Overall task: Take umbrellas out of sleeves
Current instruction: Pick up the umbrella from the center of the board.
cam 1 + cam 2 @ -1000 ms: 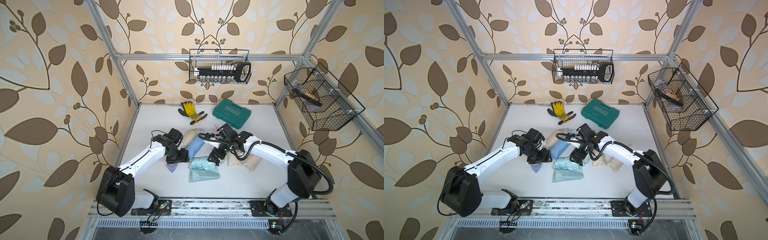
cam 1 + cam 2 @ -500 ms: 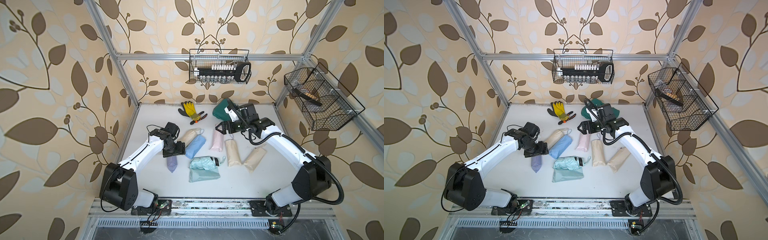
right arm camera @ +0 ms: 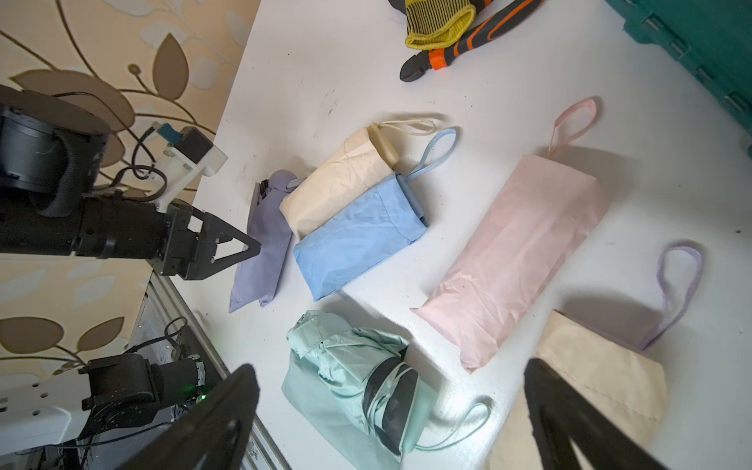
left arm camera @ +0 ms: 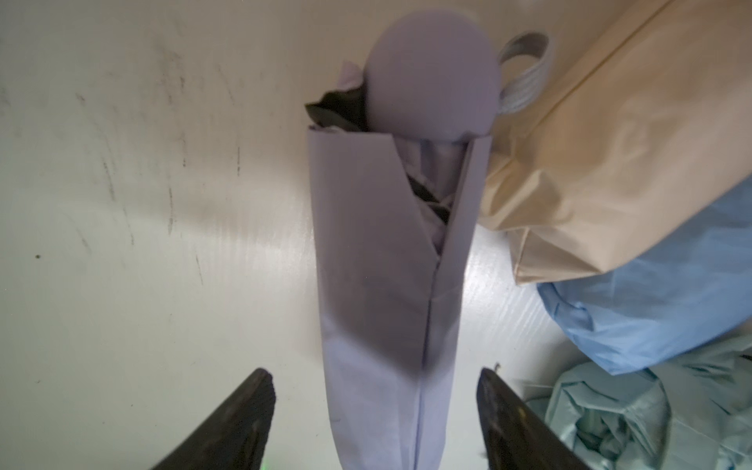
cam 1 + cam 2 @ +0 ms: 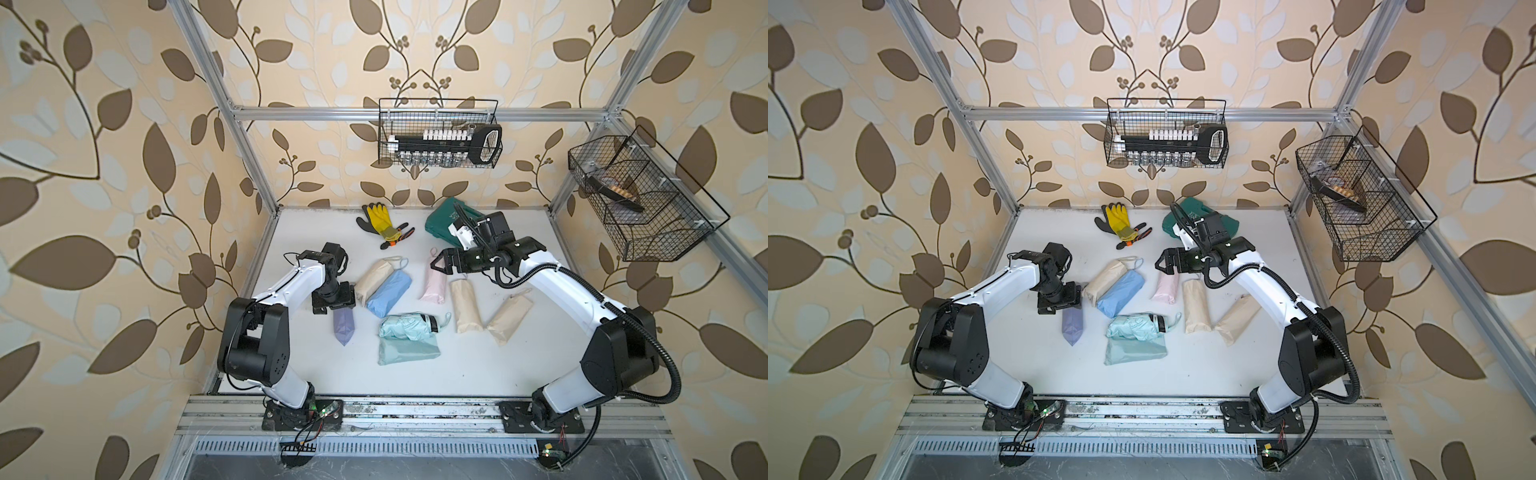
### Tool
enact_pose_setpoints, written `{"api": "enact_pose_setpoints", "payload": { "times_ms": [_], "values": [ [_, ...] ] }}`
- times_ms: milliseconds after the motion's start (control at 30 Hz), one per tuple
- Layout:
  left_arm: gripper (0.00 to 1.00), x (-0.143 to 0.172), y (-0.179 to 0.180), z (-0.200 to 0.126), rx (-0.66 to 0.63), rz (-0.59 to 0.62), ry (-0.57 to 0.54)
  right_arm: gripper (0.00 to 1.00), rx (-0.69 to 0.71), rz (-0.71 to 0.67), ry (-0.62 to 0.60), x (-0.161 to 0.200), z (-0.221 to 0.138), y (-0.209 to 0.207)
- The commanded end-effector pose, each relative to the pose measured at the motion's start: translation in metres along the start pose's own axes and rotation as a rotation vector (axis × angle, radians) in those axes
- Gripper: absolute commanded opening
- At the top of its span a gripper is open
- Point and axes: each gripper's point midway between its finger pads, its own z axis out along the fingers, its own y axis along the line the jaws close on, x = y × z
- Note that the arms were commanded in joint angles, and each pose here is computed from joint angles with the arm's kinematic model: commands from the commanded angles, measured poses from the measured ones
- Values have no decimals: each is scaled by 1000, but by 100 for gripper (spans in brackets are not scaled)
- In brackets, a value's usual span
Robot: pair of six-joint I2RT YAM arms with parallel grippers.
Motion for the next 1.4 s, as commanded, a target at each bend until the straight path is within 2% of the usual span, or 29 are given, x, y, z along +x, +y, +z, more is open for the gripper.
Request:
{"api": "enact_pose_setpoints", "payload": {
  "times_ms": [0, 367, 533, 600, 700, 800, 967, 1067, 1133, 1233, 1367],
  "values": [
    [78, -7, 5, 6, -34, 28, -4, 96, -40, -23, -47, -2, -11, 12],
    [61, -14, 6, 35, -64, 44, 47, 94, -58, -21, -68, -4, -16, 18],
    [40, -12, 10, 40, -81, 62, 64, 94, -58, -14, -66, -5, -14, 17],
    [25, -11, 11, 38, -84, 64, 61, 94, -65, -12, -64, -6, -12, 18],
    [11, -11, 11, 33, -80, 64, 51, 94, -80, -6, -68, -8, -10, 21],
    [5, -10, 10, 23, -71, 66, 38, 93, -94, -4, -71, -10, -8, 23],
    [0, -8, 6, -3, -37, 65, -8, 93, -115, -12, -64, -14, -6, 30],
    [0, -6, -3, -23, 29, 72, -52, 93, -128, -21, -58, -14, -7, 35],
    [0, -5, -17, -39, 117, 86, -91, 93, -131, -35, -62, -13, -9, 36],
    [0, -1, -50, -68, 325, 149, -138, 92, -160, -61, -72, -12, -12, 42],
    [0, 18, -102, -101, 665, 251, -78, 92, -212, -96, -69, -9, -17, 52]
  ]
}}
